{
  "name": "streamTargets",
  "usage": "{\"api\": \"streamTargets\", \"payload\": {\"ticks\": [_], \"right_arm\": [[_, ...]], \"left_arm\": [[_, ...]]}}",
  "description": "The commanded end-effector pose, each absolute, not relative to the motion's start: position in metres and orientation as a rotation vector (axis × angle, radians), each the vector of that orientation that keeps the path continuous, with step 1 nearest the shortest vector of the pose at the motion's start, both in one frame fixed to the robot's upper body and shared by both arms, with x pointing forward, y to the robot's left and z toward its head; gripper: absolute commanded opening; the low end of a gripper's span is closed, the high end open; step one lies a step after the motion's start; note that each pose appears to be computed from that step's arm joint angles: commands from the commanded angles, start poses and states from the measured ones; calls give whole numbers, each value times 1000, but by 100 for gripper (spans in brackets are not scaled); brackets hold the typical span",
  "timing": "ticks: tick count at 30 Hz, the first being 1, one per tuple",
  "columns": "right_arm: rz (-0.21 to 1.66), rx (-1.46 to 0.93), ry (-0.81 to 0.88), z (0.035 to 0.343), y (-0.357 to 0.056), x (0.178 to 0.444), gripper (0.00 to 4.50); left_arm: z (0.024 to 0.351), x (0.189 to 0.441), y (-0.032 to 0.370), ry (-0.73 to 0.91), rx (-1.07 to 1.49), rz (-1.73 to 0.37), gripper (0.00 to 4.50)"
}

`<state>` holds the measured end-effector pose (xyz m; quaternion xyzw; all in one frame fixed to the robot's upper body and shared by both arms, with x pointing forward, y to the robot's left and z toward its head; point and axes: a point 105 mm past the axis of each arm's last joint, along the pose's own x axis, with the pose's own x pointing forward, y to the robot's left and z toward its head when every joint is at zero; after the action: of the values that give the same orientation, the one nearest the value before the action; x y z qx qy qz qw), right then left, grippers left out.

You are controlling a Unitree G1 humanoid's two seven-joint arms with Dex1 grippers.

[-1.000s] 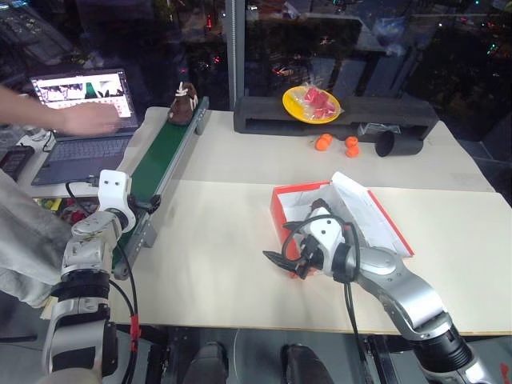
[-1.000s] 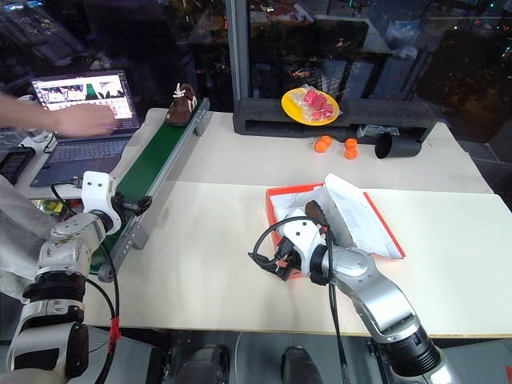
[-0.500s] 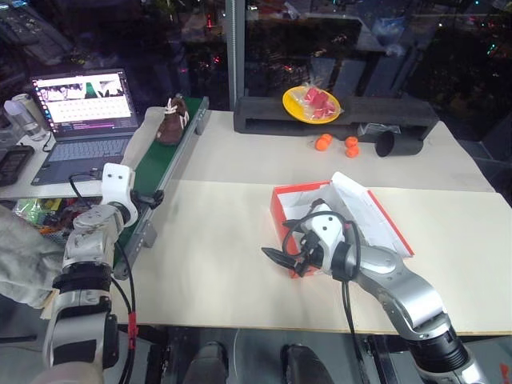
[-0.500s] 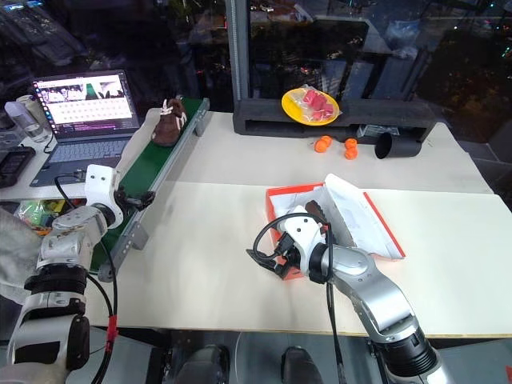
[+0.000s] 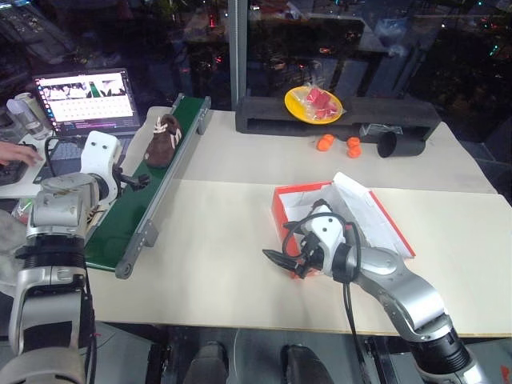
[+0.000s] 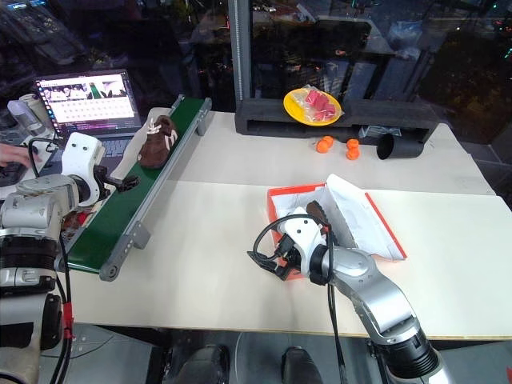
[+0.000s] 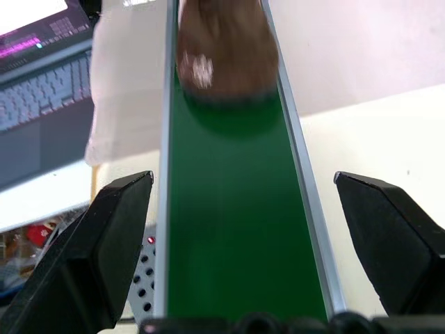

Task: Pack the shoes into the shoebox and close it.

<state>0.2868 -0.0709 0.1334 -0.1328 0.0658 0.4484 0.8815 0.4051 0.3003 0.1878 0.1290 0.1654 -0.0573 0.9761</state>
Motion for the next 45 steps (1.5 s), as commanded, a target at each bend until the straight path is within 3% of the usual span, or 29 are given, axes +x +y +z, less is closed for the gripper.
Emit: {"api": "streamTargets", "payload": {"ticks": [1,11,16,20,30,39,41,45], "right_arm": [[929,-289,95,144,-70,286,446],[913,-271,83,146,-69,287,446],[905,-260,72,150,-69,288,446],[900,-250,67,153,-70,288,446],[875,-241,60,157,-74,291,450],[857,-240,62,157,-77,291,450],[855,-240,64,157,-78,291,450],[855,-241,69,156,-78,291,450]], "left_arm": [[205,407,300,291,296,-104,450],[203,410,304,292,298,-71,450],[158,408,300,414,299,-100,450],[148,409,294,439,273,-118,450],[148,412,287,439,257,-143,204],[146,414,286,438,243,-139,204],[146,413,284,430,235,-148,161],[147,412,283,429,239,-155,116]]}}
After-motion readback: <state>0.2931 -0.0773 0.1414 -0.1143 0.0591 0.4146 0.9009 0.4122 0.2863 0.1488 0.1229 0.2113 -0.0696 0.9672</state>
